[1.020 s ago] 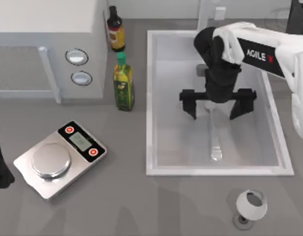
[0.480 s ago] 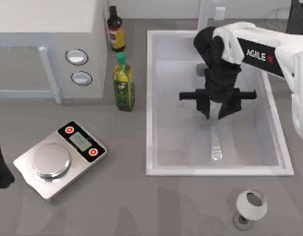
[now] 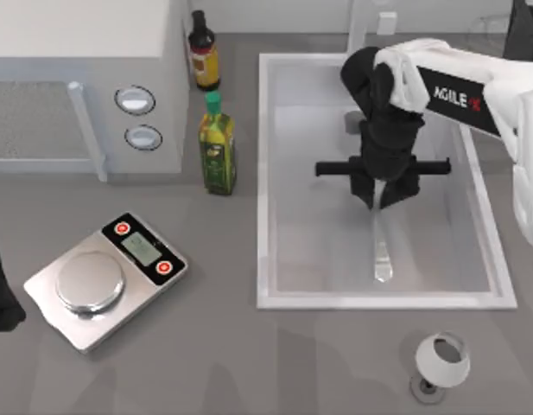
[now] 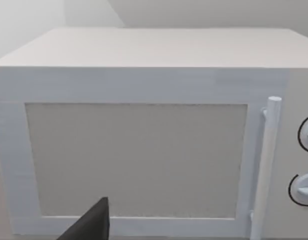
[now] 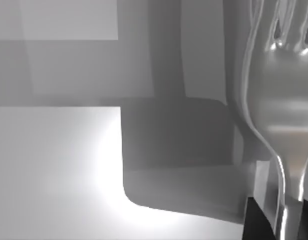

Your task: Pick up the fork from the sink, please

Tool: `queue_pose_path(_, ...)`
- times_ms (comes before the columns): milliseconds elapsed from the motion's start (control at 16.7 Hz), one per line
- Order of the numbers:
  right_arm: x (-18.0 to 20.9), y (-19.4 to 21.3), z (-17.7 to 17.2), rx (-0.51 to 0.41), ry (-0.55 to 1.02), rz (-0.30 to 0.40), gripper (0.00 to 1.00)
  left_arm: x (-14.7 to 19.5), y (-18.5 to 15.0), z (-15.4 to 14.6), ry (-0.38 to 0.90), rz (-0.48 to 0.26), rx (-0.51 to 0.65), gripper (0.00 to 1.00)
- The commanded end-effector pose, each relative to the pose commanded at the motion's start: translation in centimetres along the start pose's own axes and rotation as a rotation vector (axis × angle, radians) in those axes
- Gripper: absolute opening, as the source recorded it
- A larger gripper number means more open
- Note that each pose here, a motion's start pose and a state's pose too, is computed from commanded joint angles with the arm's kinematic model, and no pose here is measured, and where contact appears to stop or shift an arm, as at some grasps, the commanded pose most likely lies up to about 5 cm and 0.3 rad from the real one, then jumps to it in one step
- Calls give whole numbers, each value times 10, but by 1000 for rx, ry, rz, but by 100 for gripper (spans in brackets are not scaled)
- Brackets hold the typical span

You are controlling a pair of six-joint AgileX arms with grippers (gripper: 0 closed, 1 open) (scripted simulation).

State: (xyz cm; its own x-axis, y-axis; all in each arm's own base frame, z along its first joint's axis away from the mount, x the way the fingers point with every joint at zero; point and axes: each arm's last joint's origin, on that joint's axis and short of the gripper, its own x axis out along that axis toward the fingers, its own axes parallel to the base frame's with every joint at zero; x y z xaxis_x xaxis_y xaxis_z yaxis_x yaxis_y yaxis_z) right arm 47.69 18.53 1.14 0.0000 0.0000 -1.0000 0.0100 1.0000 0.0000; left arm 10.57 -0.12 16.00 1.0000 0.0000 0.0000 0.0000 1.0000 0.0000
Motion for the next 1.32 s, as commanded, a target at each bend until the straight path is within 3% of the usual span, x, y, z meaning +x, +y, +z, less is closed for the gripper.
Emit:
queue_pose_path(60, -23, -1, 4, -5, -43, 0, 0, 0, 0, 0, 0, 0, 0, 100)
queue_pose_path(420, -54, 3, 12, -5, -27, -6, 0, 0, 0, 0, 0, 0, 0, 100)
queue_pose_path(840, -157, 0, 7, -5, -42, 0, 0, 0, 0, 0, 0, 0, 0, 100)
queue_pose_path(1320, -174, -1, 2, -5, -48, 3, 0, 0, 0, 0, 0, 0, 0, 100)
